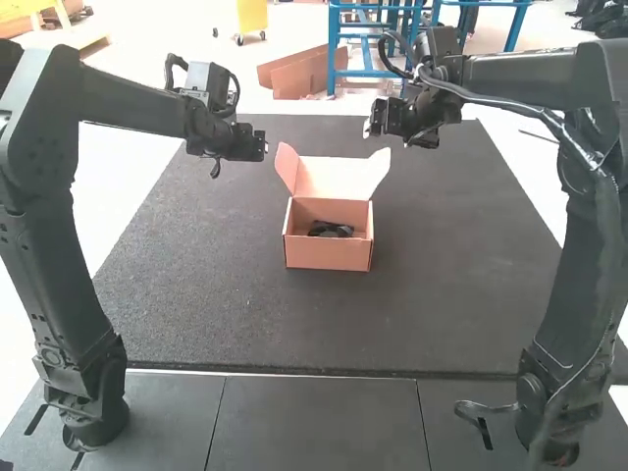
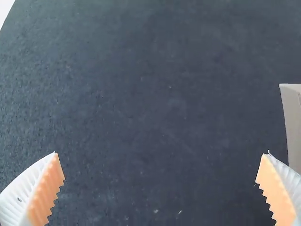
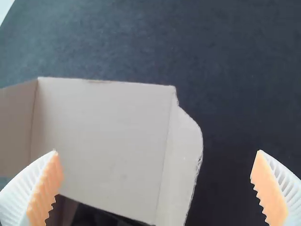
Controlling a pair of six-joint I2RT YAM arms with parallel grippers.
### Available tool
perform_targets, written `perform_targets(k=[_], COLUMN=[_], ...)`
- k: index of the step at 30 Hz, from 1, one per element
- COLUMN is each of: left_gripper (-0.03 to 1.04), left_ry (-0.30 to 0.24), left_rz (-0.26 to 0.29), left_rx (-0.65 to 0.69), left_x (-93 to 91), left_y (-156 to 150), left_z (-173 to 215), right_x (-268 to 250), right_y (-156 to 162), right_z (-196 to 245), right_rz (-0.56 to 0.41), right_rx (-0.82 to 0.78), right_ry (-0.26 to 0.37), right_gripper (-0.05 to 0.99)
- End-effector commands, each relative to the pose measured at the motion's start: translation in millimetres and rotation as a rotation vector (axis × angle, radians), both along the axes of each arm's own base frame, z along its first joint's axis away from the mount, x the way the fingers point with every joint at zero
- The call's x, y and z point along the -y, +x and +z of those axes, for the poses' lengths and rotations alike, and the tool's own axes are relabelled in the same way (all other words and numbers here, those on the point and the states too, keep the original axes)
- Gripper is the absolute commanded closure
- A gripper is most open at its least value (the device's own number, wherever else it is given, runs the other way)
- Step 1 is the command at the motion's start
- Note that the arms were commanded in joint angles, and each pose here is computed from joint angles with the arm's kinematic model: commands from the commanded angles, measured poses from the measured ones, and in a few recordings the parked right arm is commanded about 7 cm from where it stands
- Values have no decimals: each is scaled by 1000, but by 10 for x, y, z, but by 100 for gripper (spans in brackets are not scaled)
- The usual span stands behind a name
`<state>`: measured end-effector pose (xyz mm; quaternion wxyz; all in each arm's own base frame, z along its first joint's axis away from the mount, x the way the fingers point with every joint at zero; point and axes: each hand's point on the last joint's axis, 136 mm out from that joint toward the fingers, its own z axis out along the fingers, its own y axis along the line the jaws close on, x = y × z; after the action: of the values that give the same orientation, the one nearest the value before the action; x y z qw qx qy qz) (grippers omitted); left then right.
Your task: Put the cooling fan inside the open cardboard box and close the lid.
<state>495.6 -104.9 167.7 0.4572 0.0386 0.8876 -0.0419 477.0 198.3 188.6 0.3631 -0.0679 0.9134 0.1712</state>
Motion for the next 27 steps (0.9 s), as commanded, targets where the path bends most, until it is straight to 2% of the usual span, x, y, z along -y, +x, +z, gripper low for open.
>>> perform_targets(k=[1, 6, 15, 20, 24, 27], left_gripper=[4, 4, 4, 4, 4, 4], left_ry=[-43, -88, -165, -167, -166, -165], left_rz=[-59, -135, -263, -279, -282, -280], left_rx=[13, -35, -21, -15, -23, -27], left_x=[139, 320, 728, 820, 832, 822], left_y=[69, 55, 55, 47, 31, 29], left_z=[88, -60, 85, 105, 86, 80], right_x=[1, 36, 70, 48, 28, 15], right_y=[53, 53, 152, 161, 156, 138], right_z=[119, 1, -69, -65, -93, -153], right_rz=[1, -3, -14, -13, -7, -2], right_rx=[3, -42, -78, -83, -93, -113], right_ry=[46, 54, 74, 88, 96, 94], right_gripper=[2, 2, 4, 21, 32, 32])
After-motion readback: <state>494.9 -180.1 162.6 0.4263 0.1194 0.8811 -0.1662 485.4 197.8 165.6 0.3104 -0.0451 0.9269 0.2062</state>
